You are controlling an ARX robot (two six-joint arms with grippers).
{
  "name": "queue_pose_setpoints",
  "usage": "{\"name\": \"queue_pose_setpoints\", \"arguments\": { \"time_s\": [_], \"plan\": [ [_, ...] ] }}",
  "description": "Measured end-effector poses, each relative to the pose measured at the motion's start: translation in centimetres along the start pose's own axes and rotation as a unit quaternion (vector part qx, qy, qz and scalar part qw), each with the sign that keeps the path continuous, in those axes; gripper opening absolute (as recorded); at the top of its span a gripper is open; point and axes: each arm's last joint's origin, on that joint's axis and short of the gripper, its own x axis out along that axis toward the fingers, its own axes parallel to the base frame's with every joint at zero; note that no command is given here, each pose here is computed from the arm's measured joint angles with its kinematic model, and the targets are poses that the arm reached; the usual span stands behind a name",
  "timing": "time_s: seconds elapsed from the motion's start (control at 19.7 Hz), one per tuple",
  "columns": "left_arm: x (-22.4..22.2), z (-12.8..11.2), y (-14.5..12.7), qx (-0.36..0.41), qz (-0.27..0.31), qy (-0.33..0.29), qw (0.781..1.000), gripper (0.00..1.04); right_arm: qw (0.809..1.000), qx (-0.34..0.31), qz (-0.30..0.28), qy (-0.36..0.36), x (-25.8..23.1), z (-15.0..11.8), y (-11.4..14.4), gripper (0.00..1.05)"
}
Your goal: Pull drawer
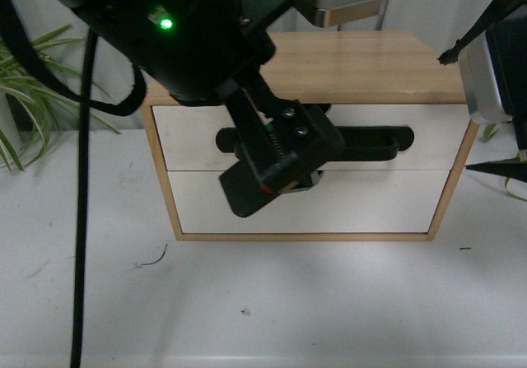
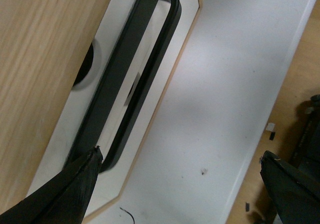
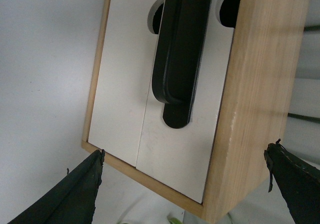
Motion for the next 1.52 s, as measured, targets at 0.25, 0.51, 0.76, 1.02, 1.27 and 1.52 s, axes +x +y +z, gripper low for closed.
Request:
{"name": "queue_pose_setpoints", "arguments": {
  "time_s": [0.25, 0.51, 0.76, 1.02, 1.27, 1.52],
  "plan": [
    [3.1, 1.1, 0.2, 0.007, 0.023, 0.009, 1.0, 0.98, 0.999, -0.016, 0.026, -0.019, 2.2, 0.5, 1.0, 0.98],
    [4.5, 1.6, 0.1, 0.001, 0.028, 0.002, 1.0, 0.98, 0.998, -0.02, 0.043, -0.037, 4.2, 1.0, 1.8, 0.98],
    [6.6, 1.1, -0.2, -0.009, 0.027, 0.015, 0.999, 0.98, 0.998, -0.011, 0.04, -0.041, 5.9, 1.2, 2.0, 0.98],
    [7.6, 0.8, -0.2, -0.017, 0.03, 0.024, 0.999, 0.98, 0.998, 0.0, 0.044, -0.047, 7.1, 1.0, 2.2, 0.98],
    [8.4, 0.6, -0.3, -0.019, 0.031, 0.027, 0.999, 0.98, 0.998, 0.017, 0.038, -0.047, 7.8, 0.8, 2.5, 0.98],
    [9.8, 0.3, -0.8, -0.017, 0.028, 0.035, 0.999, 0.98, 0.997, 0.041, 0.045, -0.041, 8.7, 0.6, 3.5, 0.98]
  ]
}}
